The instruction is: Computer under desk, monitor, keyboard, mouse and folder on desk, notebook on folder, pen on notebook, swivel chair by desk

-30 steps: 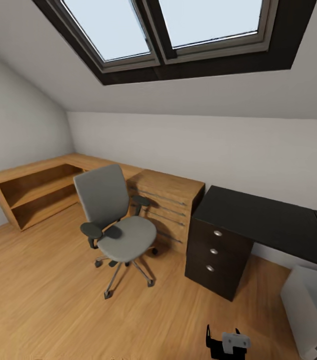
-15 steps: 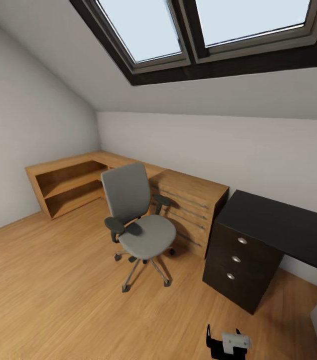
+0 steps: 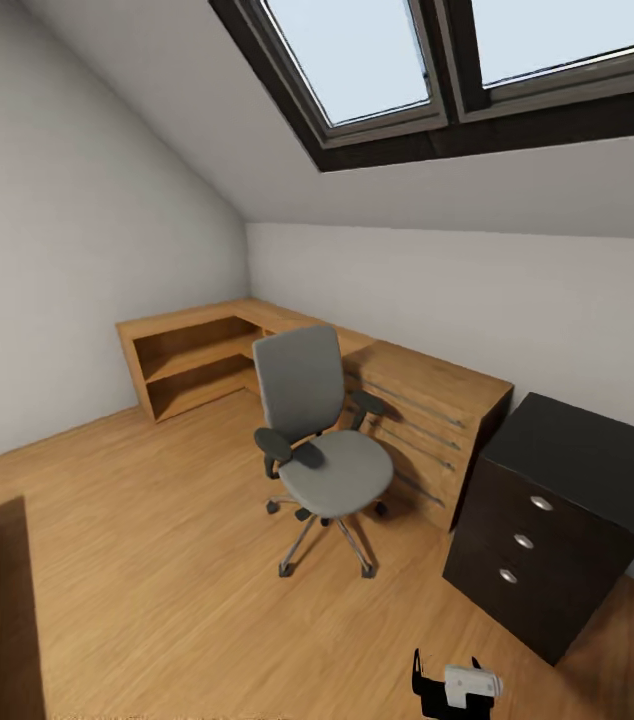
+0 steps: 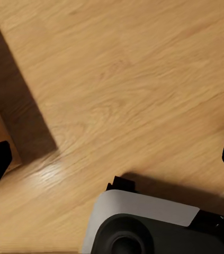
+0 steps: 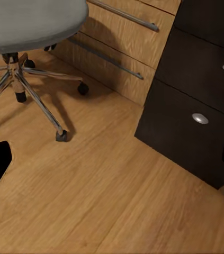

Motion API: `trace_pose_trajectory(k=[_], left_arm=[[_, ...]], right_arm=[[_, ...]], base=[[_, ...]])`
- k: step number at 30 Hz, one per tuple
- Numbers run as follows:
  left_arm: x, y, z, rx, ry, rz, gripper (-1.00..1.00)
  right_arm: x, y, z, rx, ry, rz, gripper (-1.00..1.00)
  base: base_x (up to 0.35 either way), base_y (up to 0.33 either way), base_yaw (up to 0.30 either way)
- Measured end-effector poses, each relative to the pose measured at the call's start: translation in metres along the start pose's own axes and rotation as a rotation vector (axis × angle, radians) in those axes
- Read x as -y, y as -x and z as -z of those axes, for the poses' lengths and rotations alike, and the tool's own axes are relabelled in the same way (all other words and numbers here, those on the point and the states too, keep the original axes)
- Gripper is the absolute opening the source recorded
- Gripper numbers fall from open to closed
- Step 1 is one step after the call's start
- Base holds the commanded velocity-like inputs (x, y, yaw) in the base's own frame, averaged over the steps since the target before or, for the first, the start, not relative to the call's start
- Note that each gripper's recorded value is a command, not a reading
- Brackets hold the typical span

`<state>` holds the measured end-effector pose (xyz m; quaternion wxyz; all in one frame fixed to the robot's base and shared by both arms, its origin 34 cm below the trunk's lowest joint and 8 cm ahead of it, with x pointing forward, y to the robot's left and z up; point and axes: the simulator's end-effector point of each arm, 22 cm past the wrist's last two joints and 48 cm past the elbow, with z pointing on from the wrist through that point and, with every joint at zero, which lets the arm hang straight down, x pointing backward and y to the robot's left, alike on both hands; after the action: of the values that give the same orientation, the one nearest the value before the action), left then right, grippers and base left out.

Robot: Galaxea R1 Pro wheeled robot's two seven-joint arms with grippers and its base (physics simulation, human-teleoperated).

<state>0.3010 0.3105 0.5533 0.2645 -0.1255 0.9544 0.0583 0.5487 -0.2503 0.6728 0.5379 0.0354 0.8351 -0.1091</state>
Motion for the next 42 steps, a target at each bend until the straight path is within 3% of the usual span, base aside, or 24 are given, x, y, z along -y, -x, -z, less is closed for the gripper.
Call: trace_pose_trajectory(k=[18,42], left_arm=[[0.0019,-0.0029,0.0006,-0.006,-0.002,-0.001,1.00],[0.0001,-0.0068,0.0010,-0.017,0.002,-0.001,1.00]], right_arm=[[-0.0003,-0.0031,0.0006,-0.005,0.002,0.004,1.00],[-0.0003,-0.0080,0.0012,-0.016,0.002,0.006,1.00]], base=[[0.017,0.000,0.300],[0.316,0.000,0.300]])
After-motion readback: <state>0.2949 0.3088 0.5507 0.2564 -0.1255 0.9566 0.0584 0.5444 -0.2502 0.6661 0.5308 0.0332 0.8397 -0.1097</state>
